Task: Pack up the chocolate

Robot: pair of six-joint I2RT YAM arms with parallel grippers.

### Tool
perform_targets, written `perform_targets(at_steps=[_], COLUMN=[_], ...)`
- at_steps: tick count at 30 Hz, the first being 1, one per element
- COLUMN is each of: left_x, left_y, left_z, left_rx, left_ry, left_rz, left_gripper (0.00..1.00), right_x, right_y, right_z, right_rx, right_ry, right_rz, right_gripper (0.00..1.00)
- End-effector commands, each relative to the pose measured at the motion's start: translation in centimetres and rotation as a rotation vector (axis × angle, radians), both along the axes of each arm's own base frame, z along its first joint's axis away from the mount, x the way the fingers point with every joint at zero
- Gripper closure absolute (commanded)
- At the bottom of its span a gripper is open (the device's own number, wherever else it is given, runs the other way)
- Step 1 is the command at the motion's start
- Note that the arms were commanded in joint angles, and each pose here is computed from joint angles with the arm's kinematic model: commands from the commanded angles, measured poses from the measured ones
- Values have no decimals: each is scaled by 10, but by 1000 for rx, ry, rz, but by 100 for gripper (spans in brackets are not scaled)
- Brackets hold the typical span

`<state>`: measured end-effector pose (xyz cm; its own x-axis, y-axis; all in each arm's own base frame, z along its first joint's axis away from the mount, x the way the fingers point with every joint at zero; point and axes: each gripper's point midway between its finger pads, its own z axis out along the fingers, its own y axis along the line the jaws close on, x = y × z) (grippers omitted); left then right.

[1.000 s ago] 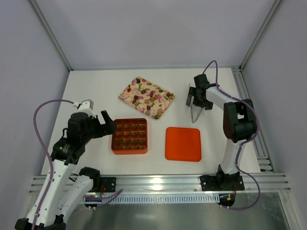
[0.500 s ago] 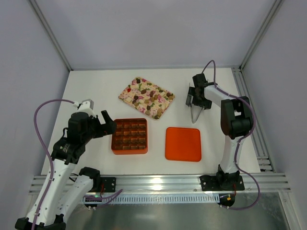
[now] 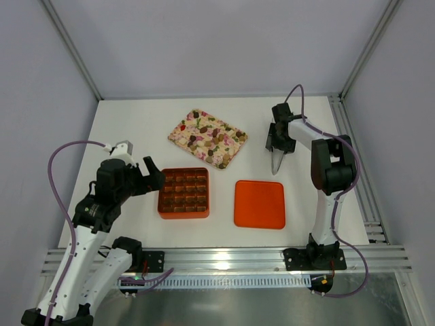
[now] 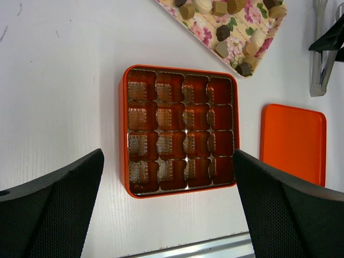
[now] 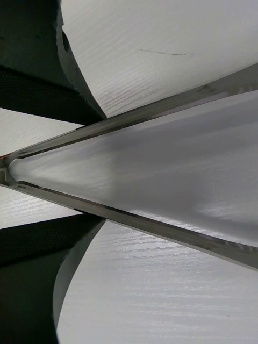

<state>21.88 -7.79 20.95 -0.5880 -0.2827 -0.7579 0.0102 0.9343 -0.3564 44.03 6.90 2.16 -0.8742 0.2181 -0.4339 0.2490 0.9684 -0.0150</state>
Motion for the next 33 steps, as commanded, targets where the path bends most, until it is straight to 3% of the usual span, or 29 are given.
perform_targets(at_steps=[1, 8, 15, 33], left_x=[7, 8, 8, 9], left_y=[-1, -1, -1, -1], left_z=[8, 6, 6, 6], left_rx=[0, 1, 3, 2], left_ry=[-43, -35, -37, -34], left_rz=[-6, -6, -6, -6], left_gripper=[0, 0, 0, 0], right_x=[2, 12, 12, -27], right_y=[-1, -2, 0, 7], right_z=[3, 52, 101, 146], right_rx=[0, 5, 25, 107], right_ry=[7, -106, -190, -274], right_rz=[14, 15, 30, 79], right_gripper=[36, 43, 44, 45])
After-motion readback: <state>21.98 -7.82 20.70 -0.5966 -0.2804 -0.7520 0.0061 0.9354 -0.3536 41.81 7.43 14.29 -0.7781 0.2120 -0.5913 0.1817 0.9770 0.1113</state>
